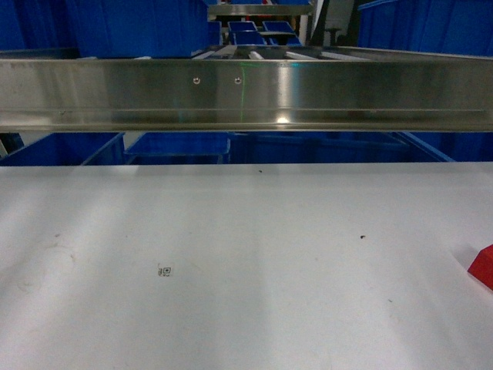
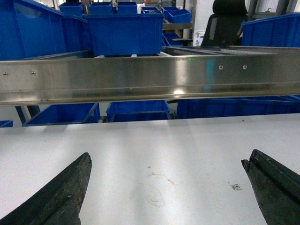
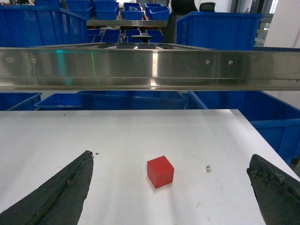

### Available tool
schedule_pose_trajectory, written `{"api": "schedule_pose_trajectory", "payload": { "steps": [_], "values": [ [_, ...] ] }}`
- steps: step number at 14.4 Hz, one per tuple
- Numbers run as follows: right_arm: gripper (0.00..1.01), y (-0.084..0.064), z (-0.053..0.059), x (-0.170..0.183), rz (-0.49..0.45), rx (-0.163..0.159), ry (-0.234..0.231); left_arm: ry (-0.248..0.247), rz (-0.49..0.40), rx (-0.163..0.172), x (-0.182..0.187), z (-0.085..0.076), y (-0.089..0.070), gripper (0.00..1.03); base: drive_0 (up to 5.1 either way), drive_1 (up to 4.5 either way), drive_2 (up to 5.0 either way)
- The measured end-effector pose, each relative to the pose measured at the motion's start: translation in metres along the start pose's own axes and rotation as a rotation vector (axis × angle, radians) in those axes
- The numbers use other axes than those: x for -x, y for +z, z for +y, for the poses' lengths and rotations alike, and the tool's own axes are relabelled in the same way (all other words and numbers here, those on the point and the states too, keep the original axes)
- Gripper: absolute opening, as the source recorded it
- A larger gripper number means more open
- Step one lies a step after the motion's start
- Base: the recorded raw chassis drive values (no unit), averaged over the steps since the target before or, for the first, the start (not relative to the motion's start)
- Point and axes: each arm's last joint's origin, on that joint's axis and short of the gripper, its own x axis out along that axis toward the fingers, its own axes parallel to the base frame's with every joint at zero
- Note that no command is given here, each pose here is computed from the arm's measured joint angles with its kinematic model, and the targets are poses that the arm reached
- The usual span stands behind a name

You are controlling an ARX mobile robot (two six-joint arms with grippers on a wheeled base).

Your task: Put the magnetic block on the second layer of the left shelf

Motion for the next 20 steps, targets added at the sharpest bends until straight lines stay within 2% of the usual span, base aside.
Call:
{"api": "schedule_pose_trajectory", "payload": {
  "steps": [20],
  "values": [
    [0.98,0.0000,0.0000,0.0000,0.000,0.000,0.000,0.000,0.000,0.000,0.0000,0.0000,0.0000,0.98,0.0,0.00,0.0]
  ]
}}
